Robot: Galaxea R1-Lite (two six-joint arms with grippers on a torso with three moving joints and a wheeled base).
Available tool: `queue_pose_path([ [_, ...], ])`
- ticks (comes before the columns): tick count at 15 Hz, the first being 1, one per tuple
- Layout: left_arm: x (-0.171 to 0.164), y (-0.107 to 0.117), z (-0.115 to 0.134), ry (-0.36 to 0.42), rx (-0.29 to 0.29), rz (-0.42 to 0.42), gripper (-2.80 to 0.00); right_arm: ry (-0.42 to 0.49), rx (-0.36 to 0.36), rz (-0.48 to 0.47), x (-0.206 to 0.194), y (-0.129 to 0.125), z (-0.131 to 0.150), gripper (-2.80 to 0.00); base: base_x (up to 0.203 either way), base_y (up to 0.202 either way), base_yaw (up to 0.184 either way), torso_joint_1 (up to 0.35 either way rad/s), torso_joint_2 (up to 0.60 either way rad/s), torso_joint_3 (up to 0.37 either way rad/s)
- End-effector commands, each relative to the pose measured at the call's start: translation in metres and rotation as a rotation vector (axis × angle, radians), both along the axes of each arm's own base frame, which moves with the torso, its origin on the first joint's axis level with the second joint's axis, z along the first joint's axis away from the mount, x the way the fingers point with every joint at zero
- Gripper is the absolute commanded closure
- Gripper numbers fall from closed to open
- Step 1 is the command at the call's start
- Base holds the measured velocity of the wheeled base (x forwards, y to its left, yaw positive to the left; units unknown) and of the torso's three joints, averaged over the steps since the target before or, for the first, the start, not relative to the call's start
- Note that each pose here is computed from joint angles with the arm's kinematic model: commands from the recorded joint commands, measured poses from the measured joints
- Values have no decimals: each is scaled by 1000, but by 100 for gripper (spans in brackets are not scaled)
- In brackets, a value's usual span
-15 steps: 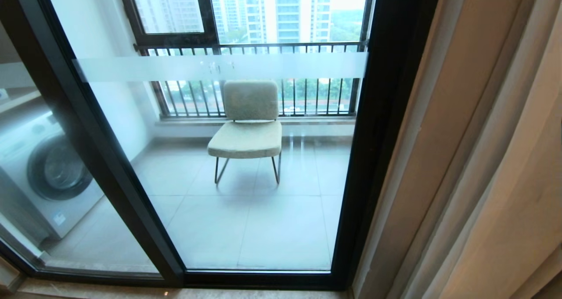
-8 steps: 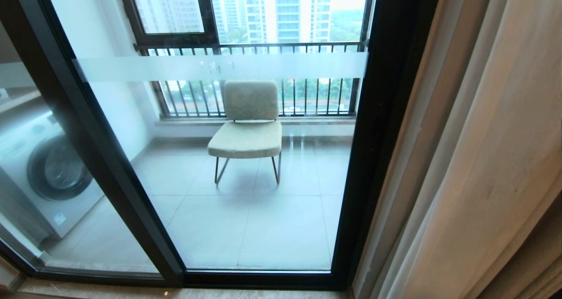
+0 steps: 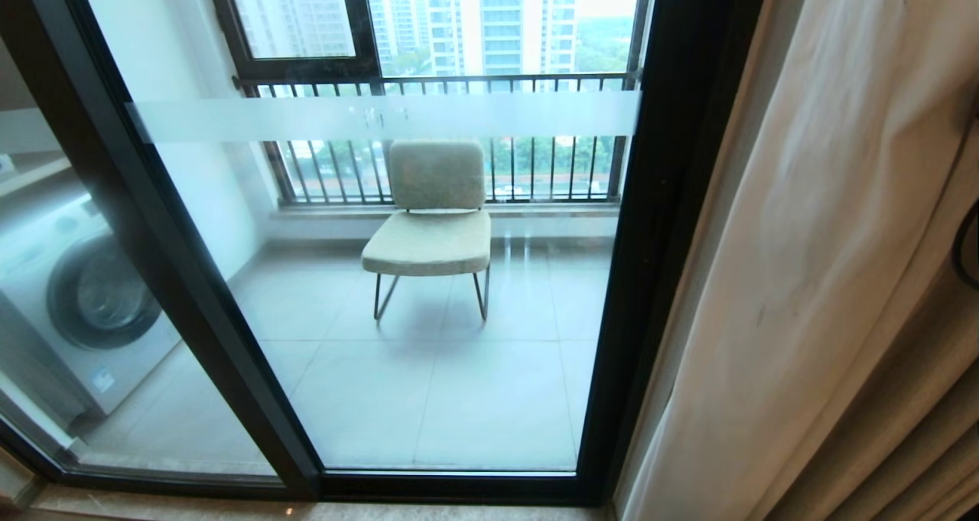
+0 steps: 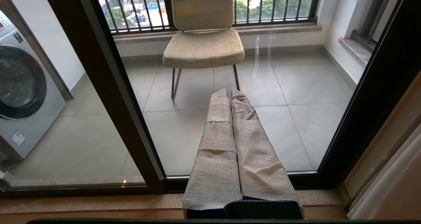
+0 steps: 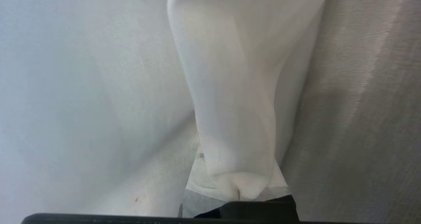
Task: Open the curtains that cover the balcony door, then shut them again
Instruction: Pull the inner curtains open on both sides
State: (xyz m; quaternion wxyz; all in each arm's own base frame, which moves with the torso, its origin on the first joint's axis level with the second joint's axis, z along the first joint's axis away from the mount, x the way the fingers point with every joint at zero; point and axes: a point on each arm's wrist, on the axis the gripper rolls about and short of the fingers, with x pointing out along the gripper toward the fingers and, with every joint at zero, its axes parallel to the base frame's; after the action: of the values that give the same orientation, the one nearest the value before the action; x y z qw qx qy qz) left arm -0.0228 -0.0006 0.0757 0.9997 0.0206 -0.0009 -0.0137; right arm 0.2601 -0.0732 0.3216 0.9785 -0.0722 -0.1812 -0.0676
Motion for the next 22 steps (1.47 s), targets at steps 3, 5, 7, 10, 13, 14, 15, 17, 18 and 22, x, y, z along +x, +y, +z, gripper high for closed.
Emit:
queue_pose_path([
  [3,0,0,0,-2,1,0,0,-4,-3,5,-7,3,-1,-280,0,0,0,0,0,0],
  [5,0,0,0,-2,1,0,0,-4,-3,5,-16,6,-2,-280,0,0,0,0,0,0],
  [7,0,0,0,0,0,0,0,-4,-3,4,-27,9,-3,-280,0,0,0,0,0,0],
  [10,0,0,0,0,2,0,0,-11,-5,3,-52,16,-6,-280,0,0,0,0,0,0],
  [13,0,0,0,0,1,0,0,-8,-6,3,-87,26,-15,-280,0,0,0,0,0,0],
  [14,0,0,0,0,0,0,0,-4,-5,3,-99,30,-19,-280,0,0,0,0,0,0],
  [15,0,0,0,0,0,0,0,5,-2,3,-113,34,-23,-280,0,0,0,0,0,0],
  [17,0,0,0,0,0,0,0,29,4,2,-140,42,-32,-280,0,0,0,0,0,0],
  [18,0,0,0,-2,0,0,0,41,8,2,-154,46,-38,-280,0,0,0,0,0,0],
  [22,0,0,0,0,0,0,0,108,27,1,-206,61,-69,-280,0,0,0,0,0,0],
])
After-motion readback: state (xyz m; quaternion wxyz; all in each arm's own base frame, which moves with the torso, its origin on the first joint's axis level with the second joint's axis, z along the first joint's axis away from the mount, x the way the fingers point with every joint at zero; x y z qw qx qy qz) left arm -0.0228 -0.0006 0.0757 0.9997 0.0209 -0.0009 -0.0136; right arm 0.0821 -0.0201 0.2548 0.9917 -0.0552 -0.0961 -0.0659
